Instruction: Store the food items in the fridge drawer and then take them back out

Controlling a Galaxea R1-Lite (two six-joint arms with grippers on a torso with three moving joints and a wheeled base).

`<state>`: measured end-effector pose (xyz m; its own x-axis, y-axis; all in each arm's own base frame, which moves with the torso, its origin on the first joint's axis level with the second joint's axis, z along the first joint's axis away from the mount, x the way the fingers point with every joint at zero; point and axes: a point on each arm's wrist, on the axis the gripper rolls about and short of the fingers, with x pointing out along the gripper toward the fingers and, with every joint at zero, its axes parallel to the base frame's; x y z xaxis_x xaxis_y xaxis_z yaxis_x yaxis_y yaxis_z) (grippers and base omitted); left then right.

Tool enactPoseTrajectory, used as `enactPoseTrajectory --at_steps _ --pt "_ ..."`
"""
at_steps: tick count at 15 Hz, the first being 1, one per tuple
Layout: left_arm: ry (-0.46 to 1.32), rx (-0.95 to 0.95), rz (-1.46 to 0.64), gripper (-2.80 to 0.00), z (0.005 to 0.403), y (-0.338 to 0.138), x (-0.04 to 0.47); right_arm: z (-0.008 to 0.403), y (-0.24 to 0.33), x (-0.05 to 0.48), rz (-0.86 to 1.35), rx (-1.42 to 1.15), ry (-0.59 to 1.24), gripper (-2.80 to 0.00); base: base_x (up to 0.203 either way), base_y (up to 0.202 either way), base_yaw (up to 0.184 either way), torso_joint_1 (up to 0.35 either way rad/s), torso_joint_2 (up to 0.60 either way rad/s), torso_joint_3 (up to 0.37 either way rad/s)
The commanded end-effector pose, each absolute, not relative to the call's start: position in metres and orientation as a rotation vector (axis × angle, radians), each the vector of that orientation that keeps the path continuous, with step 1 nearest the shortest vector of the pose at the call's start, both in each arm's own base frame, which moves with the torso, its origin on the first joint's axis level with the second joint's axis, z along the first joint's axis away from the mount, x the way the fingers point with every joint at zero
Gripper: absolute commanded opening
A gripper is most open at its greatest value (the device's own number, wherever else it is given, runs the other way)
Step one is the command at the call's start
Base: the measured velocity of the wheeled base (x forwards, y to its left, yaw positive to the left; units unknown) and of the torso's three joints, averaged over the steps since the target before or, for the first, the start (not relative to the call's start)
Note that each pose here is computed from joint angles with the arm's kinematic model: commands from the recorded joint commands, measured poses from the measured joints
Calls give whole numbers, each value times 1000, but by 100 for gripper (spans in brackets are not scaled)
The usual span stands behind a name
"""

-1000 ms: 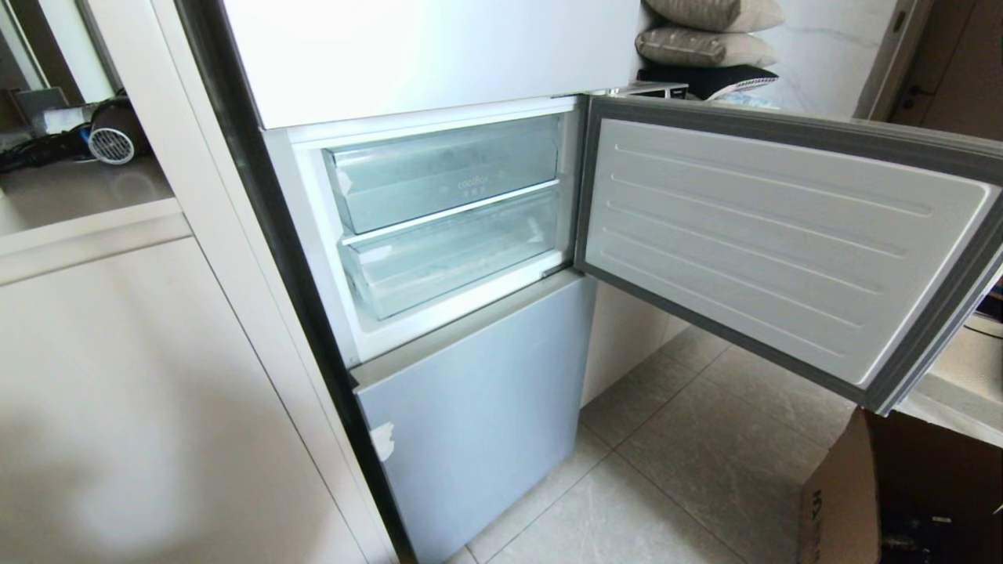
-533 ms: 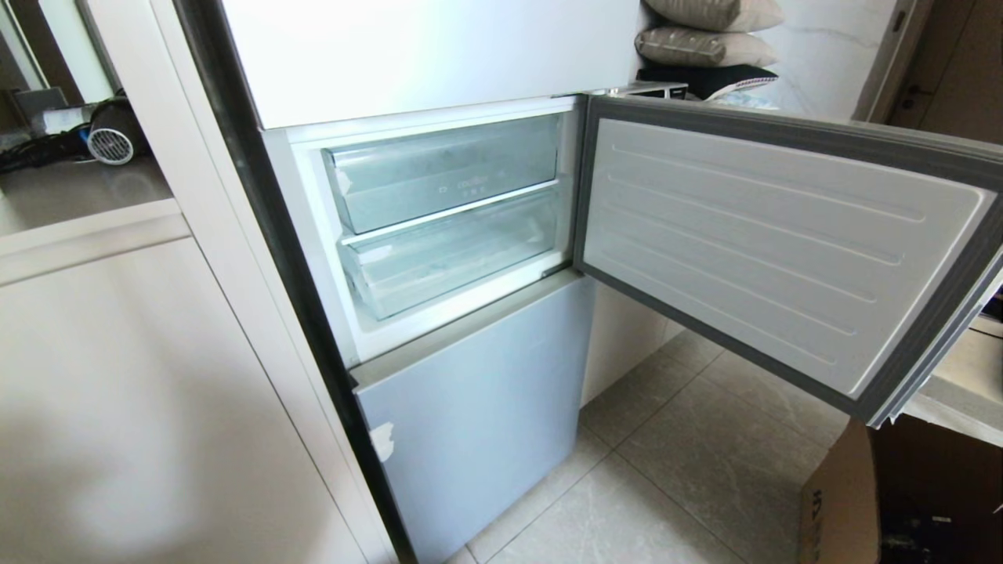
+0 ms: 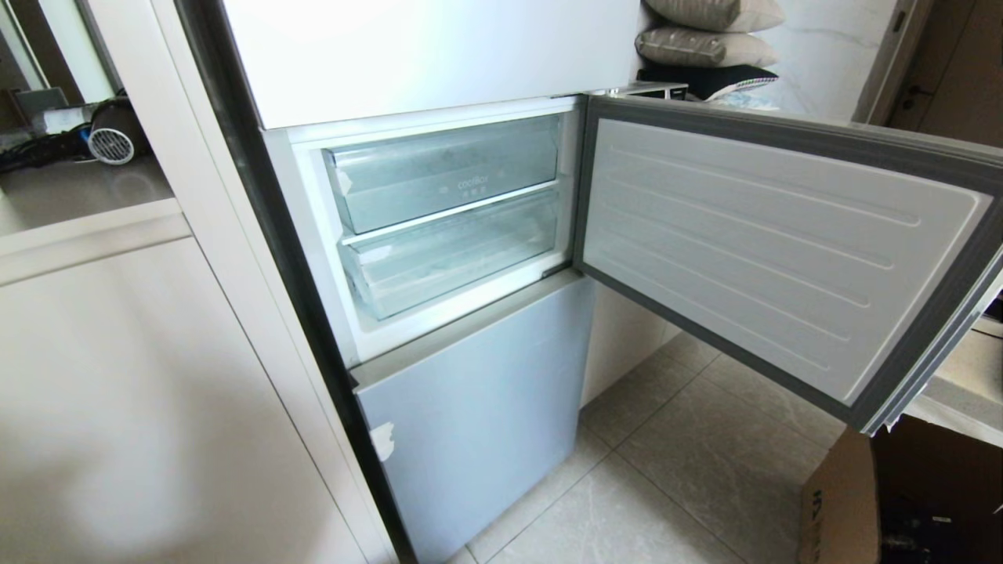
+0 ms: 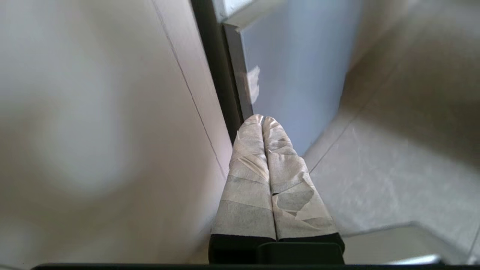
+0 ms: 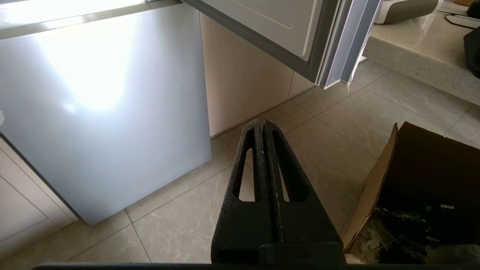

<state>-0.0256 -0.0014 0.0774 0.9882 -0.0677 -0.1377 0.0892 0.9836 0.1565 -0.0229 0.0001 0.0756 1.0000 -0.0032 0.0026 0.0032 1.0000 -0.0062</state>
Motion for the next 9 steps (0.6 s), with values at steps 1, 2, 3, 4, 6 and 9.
enactPoseTrajectory --at_steps 1,2,3,4,6,9 --pt "102 96 -43 -280 76 -1 -28 76 0 -23 -3 -6 -3 -280 0 0 0 0 0 0" --pt "104 37 -5 -280 76 0 -28 76 0 -23 -3 -6 -3 -280 0 0 0 0 0 0" --pt "104 1 12 -280 76 0 -28 75 0 -23 -3 -6 -2 -280 0 0 0 0 0 0" --pt "104 5 14 -280 76 0 -28 76 0 -23 -3 -6 -3 -280 0 0 0 0 0 0" --pt "104 5 13 -280 76 0 -28 76 0 -23 -3 -6 -3 -280 0 0 0 0 0 0" --pt "104 5 12 -280 76 0 -28 76 0 -23 -3 -6 -3 -280 0 0 0 0 0 0"
